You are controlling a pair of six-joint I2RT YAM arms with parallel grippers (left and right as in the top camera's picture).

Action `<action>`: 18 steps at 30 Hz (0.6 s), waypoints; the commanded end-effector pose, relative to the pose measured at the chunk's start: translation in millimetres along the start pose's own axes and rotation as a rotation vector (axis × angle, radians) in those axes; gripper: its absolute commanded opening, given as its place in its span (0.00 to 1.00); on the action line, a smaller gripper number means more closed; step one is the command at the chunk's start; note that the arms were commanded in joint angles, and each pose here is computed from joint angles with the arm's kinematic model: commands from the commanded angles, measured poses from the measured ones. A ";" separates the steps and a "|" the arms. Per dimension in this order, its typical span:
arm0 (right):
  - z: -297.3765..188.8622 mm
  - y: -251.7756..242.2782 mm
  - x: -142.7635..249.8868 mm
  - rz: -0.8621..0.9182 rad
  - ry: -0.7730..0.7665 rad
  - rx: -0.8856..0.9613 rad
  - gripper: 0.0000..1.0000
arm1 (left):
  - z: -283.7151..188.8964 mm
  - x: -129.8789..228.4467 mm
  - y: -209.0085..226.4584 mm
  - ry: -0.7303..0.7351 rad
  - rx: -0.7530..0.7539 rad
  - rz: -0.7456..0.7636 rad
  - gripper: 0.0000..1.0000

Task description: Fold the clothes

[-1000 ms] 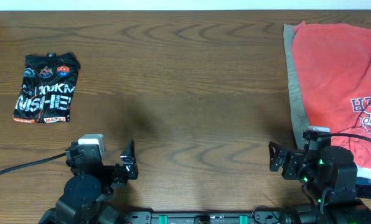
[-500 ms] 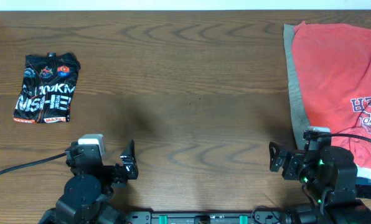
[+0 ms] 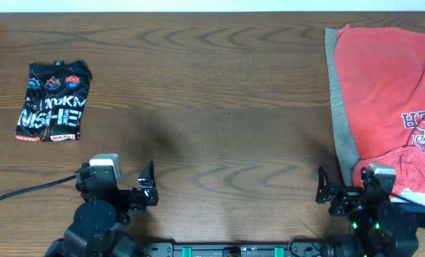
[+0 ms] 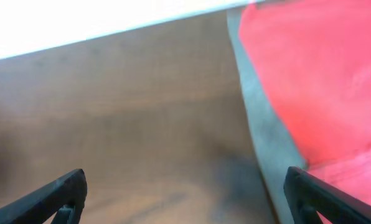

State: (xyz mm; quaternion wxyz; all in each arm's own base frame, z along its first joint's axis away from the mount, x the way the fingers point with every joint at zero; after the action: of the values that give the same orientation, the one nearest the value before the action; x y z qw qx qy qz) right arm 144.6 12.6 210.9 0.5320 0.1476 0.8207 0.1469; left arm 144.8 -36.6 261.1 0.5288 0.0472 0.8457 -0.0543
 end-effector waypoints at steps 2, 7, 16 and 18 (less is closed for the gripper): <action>12.7 -7.2 1.7 -0.110 -0.098 -0.001 0.99 | 0.7 1.0 1.2 -0.001 -0.010 -0.003 0.98; 37.4 -2.2 -6.8 -0.220 -0.236 -0.060 0.99 | 0.7 1.0 1.2 -0.001 -0.010 -0.003 0.98; 67.2 -6.4 -1.7 -0.343 -0.435 -0.097 0.99 | 0.7 1.0 1.2 -0.001 -0.010 -0.003 0.98; 70.9 -9.7 5.7 -0.349 -0.393 -0.086 0.99 | 0.7 1.0 1.2 -0.001 -0.010 -0.003 0.98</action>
State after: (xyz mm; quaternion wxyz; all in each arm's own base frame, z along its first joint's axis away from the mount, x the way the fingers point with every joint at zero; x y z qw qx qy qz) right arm 206.0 12.4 182.5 0.7105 0.0236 0.6993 0.0747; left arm 144.9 -36.7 260.4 0.5281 0.0475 0.8461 -0.0539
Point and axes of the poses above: each gripper's point midway between its finger pads, its own z axis out along the fingers, its own y axis along the line the jaws close on, x = y × z, the point moved 4 cm from there along -z, back along the fingers, and after that the axes turned 11 degrees about z, right-handed, at the moved point
